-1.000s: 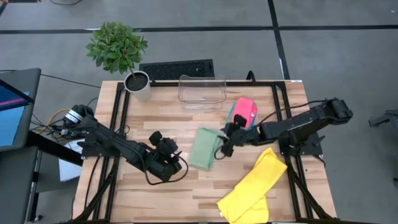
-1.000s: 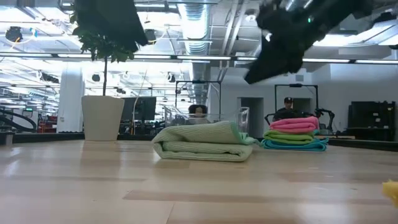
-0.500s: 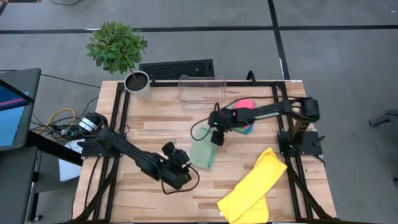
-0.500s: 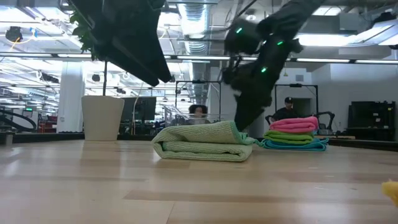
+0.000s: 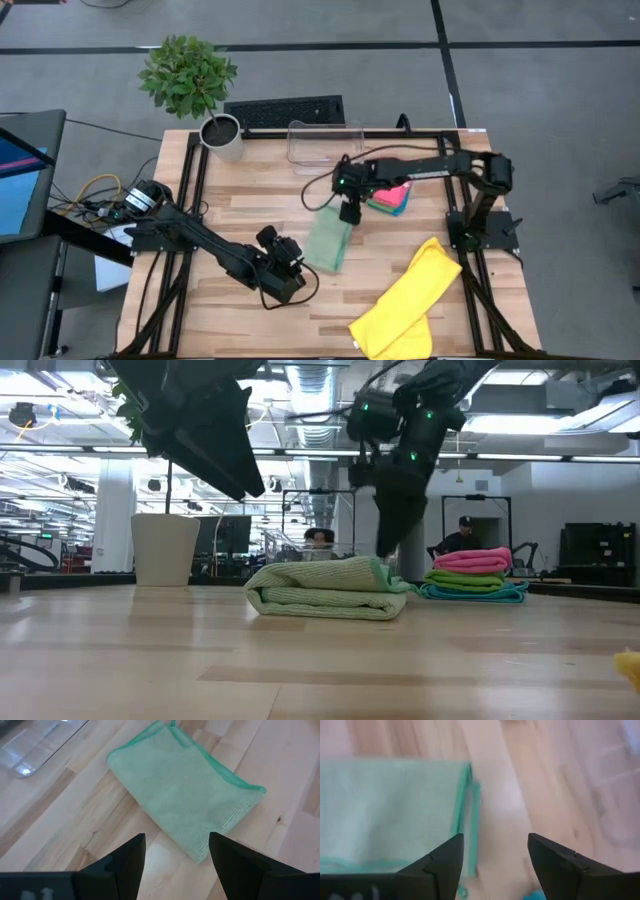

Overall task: Fold microfiber towels
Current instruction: Stack the light green microfiber towel on top of the pink microfiber towel

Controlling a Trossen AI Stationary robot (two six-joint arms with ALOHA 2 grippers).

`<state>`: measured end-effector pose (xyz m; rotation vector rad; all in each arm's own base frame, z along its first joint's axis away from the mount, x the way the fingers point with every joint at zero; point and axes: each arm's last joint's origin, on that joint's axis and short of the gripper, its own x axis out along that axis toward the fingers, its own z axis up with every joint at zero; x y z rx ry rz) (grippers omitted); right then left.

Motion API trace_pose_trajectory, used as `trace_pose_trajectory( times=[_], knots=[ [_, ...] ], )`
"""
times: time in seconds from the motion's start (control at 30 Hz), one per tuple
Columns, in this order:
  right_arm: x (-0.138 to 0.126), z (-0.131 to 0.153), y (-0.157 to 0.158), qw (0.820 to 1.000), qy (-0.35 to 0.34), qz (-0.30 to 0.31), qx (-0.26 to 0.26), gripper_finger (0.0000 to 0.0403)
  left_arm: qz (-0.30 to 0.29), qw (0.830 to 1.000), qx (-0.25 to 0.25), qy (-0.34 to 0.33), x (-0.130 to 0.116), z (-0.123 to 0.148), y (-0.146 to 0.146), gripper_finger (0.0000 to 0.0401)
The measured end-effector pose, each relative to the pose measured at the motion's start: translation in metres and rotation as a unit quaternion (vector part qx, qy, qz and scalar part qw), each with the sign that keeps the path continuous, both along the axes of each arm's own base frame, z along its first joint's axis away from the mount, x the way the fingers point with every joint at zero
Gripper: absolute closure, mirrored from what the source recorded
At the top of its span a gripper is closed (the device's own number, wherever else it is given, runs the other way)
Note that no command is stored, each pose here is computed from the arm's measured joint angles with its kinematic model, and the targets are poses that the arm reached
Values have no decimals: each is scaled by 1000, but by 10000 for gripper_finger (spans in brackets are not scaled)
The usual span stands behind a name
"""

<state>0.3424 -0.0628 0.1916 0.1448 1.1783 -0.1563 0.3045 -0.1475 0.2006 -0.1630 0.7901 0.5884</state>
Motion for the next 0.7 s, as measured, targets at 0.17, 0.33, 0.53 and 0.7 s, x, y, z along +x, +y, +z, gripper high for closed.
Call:
trace_pose_trajectory(
  times=[0.17,0.33,0.53,0.7],
  knots=[
    [10,10,11,998,-59,21,-13,156,2,1000,6,-1,0,0,0,189],
    [21,-14,18,998,-41,50,-11,156,7,1000,2,-5,0,0,0,189],
    [28,-44,10,997,-23,63,32,156,10,1000,1,-6,0,0,1,189],
    [32,-69,8,996,8,74,39,156,11,1000,7,-4,0,0,2,189]
  ],
)
